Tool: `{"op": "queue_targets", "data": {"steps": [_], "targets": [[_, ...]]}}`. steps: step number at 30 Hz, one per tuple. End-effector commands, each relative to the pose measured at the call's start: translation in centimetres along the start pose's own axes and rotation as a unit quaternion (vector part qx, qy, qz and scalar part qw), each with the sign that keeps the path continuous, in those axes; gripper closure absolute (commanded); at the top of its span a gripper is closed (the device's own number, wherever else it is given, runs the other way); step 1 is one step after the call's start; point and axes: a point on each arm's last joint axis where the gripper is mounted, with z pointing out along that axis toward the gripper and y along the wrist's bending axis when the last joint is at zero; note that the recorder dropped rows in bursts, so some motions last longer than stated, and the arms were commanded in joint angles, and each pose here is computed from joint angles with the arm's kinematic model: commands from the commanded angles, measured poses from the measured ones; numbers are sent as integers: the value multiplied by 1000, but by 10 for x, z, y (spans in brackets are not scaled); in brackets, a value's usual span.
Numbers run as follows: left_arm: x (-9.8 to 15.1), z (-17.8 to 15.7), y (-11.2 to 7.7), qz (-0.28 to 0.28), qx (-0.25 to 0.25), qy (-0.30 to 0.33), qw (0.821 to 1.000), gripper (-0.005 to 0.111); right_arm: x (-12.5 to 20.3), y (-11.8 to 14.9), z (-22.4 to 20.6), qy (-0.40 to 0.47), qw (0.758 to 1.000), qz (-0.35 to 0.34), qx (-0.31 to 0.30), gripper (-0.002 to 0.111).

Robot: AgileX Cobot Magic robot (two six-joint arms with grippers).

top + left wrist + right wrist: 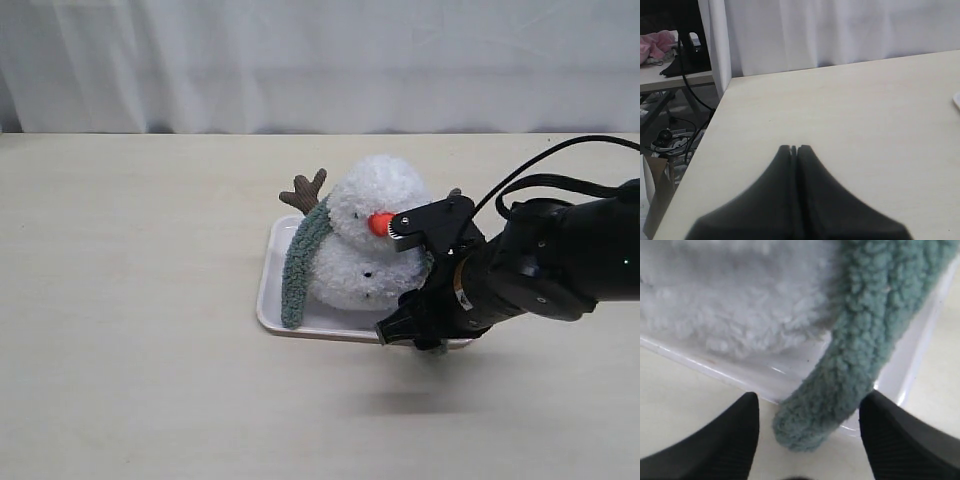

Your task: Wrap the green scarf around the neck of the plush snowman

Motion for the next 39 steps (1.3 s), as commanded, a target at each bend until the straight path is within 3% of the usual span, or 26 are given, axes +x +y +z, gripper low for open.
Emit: {"op": "queue_targets", "data": {"steps": [1,4,13,18,26,39], "targets": [[0,0,0,-1,3,-5,1000,107,-3,-4,1,-8,1000,7,16,52],[0,0,0,-1,3,-5,1000,107,-2,-6,6,-6,999,12,29,60],[0,0,0,-1,3,-5,1000,107,3,6,31,2,1000,9,-9,104],[0,0,0,-1,3,-5,1000,107,-5,12,21,-32,998,24,-48,104],[0,0,0,-1,3,-5,1000,107,-13,7,-14,-57,997,23,-53,104],[0,0,0,-1,3,-5,1000,107,-26,13,-38,-114,977,129,-124,104]]}}
